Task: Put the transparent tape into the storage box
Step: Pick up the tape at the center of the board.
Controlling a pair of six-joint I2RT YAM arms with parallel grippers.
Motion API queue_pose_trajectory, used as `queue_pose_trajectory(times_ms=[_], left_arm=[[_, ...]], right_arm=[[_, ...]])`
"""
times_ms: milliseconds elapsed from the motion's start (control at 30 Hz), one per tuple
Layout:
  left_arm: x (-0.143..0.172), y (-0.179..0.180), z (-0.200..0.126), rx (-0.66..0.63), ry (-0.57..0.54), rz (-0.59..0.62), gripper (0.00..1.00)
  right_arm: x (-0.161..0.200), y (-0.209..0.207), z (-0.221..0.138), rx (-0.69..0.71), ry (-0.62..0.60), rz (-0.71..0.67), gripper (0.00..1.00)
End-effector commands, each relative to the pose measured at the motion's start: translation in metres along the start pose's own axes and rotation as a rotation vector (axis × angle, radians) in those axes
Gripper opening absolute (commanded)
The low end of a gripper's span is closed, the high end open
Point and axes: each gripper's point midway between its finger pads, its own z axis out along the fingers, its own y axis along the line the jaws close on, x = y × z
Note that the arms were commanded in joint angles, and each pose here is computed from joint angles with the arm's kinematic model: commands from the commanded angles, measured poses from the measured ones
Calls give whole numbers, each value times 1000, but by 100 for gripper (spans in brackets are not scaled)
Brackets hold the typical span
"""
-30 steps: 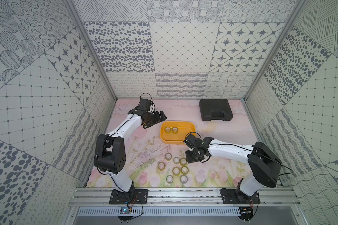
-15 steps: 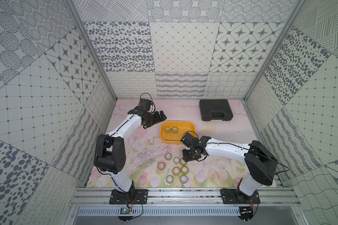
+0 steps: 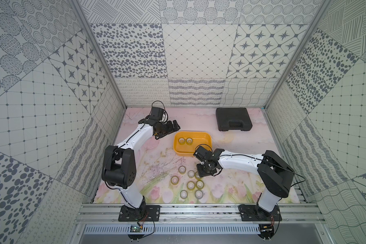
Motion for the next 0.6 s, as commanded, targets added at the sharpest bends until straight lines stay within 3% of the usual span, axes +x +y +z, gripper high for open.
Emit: queue_pose_trajectory(times_ms=[0,167,267,400,567], left_arm=[[-6,-3,-9,1,-18,20,99],[-7,-3,-11,-7,-26,26,99],[-7,-3,-12,-7,-29,28,99],[-8,-3,-13,-8,-31,30,99],[-13,-1,-23,-41,-67,56,99]], right_arm=[[-1,-7,6,53,-16,13,35],[3,-10,11,70,-6,19,32],[1,-11,5,68,-27,22,24],[-12,-5,-25,32,-111,7,15],[-34,-4,-77,1,-228,-4,12]])
